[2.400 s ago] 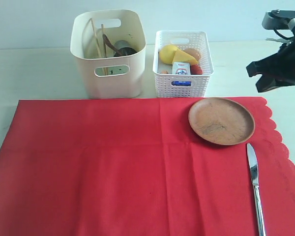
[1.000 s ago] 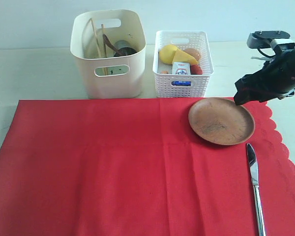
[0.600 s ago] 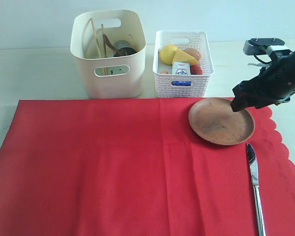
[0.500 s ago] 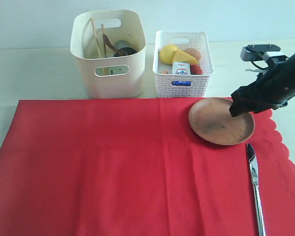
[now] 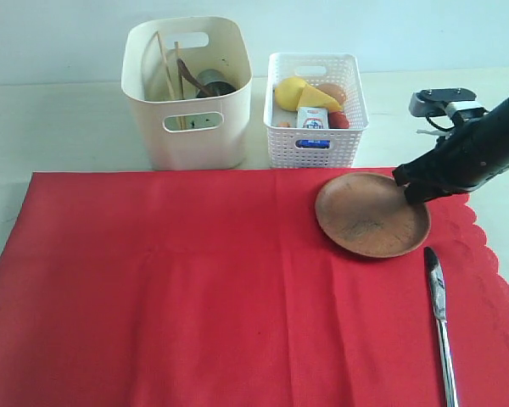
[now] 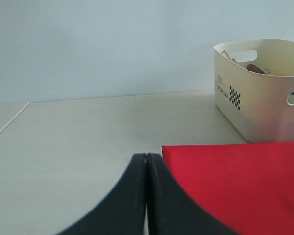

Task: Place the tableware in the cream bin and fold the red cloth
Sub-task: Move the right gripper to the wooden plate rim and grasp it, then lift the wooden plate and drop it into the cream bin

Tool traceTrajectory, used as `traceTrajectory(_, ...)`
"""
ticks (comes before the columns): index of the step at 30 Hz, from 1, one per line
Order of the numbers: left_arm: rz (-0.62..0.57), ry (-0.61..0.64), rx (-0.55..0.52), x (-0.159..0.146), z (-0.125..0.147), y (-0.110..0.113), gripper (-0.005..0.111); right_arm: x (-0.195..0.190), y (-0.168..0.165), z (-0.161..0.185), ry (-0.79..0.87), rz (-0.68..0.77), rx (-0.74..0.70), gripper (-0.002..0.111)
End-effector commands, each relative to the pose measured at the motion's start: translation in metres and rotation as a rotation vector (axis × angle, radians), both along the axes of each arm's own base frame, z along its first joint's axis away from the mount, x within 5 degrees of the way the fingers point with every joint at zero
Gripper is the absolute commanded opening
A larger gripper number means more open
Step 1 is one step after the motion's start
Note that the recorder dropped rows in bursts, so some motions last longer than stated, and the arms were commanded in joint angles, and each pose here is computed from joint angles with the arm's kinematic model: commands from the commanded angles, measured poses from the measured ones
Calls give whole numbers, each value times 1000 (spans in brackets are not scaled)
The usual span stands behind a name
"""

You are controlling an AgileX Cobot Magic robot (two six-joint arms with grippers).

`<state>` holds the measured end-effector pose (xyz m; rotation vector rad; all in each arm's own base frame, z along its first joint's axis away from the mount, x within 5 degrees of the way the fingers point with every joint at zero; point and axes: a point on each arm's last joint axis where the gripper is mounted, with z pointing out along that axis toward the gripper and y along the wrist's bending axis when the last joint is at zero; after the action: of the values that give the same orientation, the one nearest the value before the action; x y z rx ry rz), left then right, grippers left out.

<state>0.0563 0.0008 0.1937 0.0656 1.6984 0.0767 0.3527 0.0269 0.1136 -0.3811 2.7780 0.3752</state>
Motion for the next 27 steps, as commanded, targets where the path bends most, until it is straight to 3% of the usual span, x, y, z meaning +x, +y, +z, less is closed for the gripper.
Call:
traceTrajectory(1, 2, -14, -1, 0, 1, 0, 0, -4, 2, 0, 25, 15, 20, 0)
traceTrajectory(16, 2, -14, -1, 0, 1, 0, 0, -15, 11, 58, -63, 72, 109, 0)
traceTrajectory(27, 2, -14, -1, 0, 1, 0, 0, -10, 26, 86, -54, 156, 285, 0)
